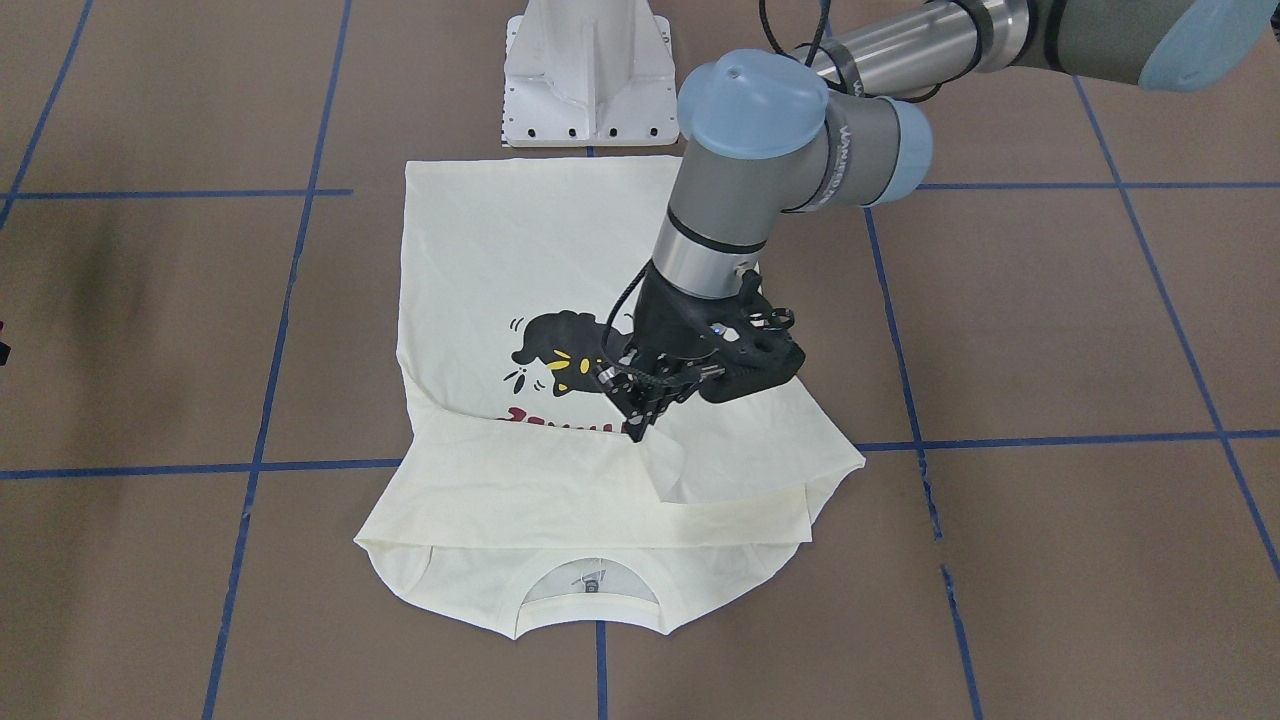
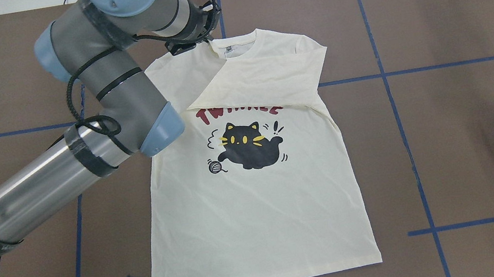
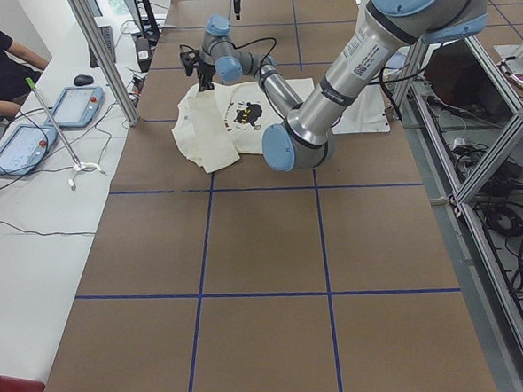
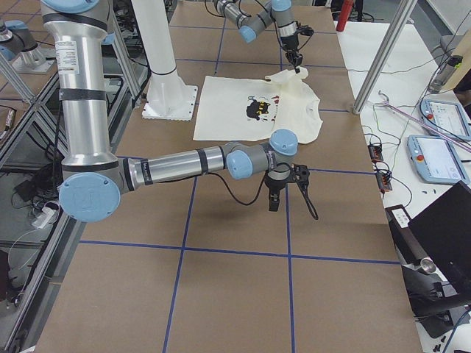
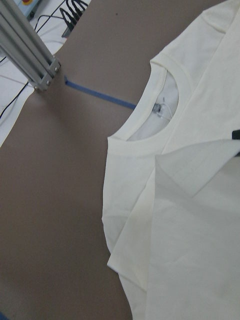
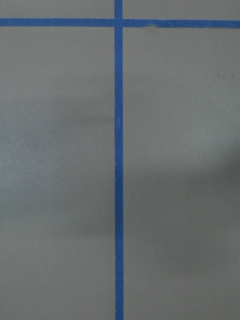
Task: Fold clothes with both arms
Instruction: 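Carry the grasped sleeve across the shirt toward the collar with the left gripper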
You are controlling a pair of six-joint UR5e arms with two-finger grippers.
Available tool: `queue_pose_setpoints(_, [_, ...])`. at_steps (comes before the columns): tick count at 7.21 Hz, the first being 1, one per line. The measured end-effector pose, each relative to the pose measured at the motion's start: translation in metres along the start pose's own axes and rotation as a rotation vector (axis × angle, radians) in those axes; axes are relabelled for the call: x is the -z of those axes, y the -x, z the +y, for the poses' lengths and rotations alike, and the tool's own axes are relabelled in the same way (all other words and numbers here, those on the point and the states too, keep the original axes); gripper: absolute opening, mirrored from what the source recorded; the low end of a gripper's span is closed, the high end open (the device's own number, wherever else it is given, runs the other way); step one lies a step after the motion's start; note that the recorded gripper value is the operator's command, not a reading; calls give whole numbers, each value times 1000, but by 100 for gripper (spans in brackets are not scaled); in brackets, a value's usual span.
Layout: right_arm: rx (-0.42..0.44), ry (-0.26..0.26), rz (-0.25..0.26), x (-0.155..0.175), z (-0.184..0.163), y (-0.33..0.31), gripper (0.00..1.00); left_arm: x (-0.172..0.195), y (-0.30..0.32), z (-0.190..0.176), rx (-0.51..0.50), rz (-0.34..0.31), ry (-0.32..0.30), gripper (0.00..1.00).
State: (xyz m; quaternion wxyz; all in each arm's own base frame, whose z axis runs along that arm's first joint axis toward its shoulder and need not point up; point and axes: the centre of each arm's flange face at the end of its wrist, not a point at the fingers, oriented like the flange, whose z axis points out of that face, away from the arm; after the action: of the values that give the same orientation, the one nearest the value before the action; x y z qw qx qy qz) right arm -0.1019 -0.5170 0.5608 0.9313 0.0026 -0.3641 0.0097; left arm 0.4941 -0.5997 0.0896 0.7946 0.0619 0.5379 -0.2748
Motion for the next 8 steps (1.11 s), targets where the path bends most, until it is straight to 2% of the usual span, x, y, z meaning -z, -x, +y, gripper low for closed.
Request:
queue_pose_setpoints(2, [-4, 2, 0, -1, 1, -1, 100, -22, -63, 37, 29, 71, 51, 0])
queue_pose_setpoints(4, [-8, 5, 0, -2, 1, -2, 100, -35, -85, 61, 38, 126, 86, 0])
queue_pose_setpoints(6, [-10, 7, 1, -3, 2, -3, 100, -65, -85, 61, 58, 145, 60, 0])
queue_pose_setpoints(8, [-13, 11, 2, -5, 1, -5, 100, -79, -87, 75, 61, 150, 39, 0])
